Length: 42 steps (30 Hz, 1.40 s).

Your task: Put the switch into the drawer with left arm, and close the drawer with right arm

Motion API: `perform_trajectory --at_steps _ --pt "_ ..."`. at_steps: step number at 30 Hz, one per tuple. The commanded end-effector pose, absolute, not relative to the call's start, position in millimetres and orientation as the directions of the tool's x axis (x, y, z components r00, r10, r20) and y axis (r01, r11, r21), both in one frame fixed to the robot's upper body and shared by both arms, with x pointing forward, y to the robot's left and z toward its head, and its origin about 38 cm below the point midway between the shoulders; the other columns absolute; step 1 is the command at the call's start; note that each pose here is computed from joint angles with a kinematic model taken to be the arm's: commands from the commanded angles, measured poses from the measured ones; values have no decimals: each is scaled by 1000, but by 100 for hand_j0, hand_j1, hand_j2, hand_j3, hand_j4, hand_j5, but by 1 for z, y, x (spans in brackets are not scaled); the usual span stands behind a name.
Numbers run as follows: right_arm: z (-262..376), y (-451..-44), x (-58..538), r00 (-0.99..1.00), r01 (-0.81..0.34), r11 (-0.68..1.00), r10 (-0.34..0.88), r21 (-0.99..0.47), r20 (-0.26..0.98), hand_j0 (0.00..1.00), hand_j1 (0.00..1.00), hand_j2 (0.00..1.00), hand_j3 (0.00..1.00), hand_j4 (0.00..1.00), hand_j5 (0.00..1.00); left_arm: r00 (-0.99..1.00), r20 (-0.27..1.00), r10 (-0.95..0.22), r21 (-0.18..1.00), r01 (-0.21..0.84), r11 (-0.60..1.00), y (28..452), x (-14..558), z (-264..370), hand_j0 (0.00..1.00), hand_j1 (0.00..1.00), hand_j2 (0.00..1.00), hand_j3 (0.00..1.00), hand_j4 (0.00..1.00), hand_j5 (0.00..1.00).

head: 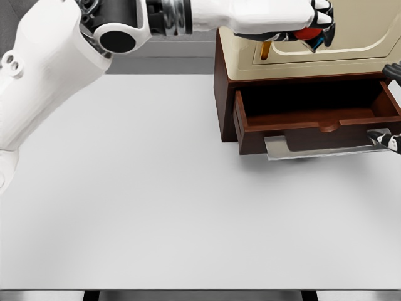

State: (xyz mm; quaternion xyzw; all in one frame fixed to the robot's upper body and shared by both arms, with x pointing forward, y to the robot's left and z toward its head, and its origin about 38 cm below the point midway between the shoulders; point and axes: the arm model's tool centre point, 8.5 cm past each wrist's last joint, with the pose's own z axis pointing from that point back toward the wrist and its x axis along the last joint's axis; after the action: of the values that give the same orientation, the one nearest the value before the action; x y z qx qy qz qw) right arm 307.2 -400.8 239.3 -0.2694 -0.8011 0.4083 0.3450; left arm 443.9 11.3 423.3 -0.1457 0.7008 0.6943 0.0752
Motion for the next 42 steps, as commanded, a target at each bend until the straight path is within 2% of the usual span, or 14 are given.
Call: perform_trajectory --at_steps 1,3,5,22,25,29,39,42 --pt "241 -402 307 -617 155 525 713 -837 333 100 100 100 100 100 100 -949 -300 -101 954 -301 0 10 445 424 69 69 69 69 69 69" --pt "242 -402 307 -616 156 524 714 -837 332 100 100 100 100 100 100 -948 -301 -100 953 -303 5 10 444 425 90 90 90 90 90 90" --pt "242 -402 307 -616 156 524 714 -837 332 100 100 100 100 100 100 -949 -300 -100 953 -302 8 10 444 425 100 100 100 100 100 100" --pt "240 -402 307 -616 154 526 713 -837 335 100 100 100 100 100 100 -951 -303 -64 952 -305 36 0 434 432 100 100 100 100 100 100" --pt "240 -402 307 -616 154 526 713 -837 335 100 100 100 100 100 100 -958 -284 -42 956 -286 62 1 427 435 100 100 100 100 100 100" --pt "238 -402 306 -614 142 519 714 -843 336 100 100 100 100 100 100 -946 -325 7 943 -324 70 1 406 438 100 100 100 100 100 100" --pt "237 -407 302 -603 130 497 726 -858 330 100 100 100 100 100 100 -949 -314 -35 949 -312 -40 32 418 406 100 100 100 100 100 100" --pt "238 -405 304 -607 128 486 728 -864 320 100 100 100 100 100 100 -949 -306 -81 951 -300 -77 56 427 398 100 100 100 100 100 100"
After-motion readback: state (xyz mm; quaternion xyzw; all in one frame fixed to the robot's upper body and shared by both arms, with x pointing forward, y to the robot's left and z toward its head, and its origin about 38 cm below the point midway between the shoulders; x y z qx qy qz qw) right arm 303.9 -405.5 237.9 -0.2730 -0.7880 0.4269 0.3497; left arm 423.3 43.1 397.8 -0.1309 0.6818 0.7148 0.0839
